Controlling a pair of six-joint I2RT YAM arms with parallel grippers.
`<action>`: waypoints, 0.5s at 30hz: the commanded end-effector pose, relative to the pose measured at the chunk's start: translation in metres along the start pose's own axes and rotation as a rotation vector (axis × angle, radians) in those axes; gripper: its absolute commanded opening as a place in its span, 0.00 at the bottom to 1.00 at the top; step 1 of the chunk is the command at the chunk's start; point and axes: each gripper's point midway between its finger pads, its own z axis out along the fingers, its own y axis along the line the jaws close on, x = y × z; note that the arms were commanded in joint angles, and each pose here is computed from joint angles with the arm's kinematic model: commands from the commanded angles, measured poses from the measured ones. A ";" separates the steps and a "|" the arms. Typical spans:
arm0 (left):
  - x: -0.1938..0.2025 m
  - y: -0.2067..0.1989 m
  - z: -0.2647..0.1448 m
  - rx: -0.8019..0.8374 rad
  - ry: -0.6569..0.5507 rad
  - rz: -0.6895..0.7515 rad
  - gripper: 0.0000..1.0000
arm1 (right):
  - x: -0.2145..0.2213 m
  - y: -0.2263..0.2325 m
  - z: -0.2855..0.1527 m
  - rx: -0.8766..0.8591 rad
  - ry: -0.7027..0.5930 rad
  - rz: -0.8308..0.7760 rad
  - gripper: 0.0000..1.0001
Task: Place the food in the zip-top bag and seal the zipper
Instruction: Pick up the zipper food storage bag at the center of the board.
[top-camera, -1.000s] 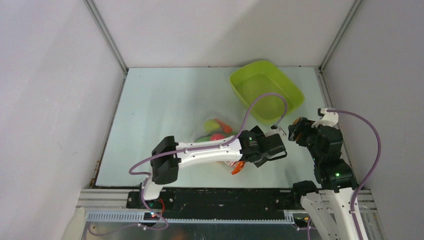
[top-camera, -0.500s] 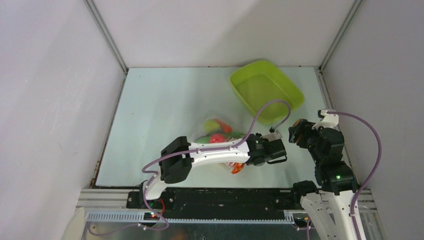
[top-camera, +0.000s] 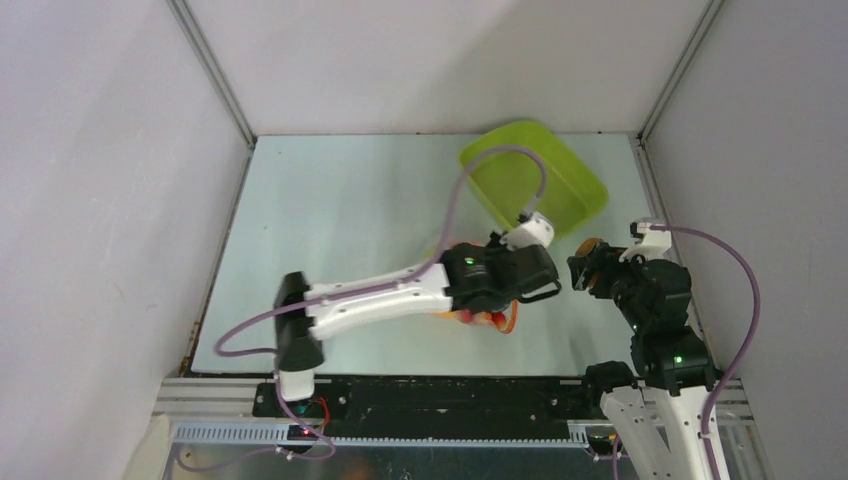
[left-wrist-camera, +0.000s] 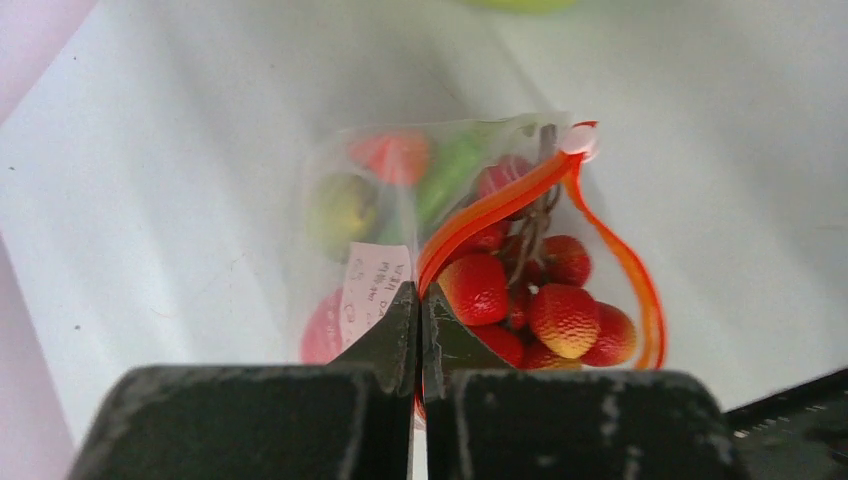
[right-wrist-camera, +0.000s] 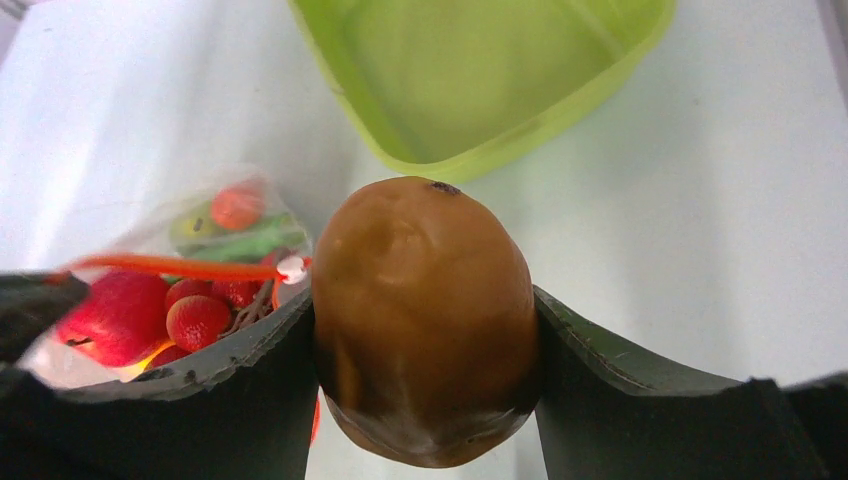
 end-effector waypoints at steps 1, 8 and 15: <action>-0.047 0.055 -0.054 0.019 -0.177 -0.294 0.00 | -0.017 0.035 -0.008 -0.199 -0.064 -0.034 0.50; -0.032 0.090 -0.054 0.107 -0.158 -0.528 0.00 | -0.028 0.091 -0.029 -0.529 -0.099 -0.072 0.50; 0.017 0.085 -0.023 0.164 -0.094 -0.628 0.00 | -0.033 0.122 -0.038 -0.708 -0.080 -0.057 0.50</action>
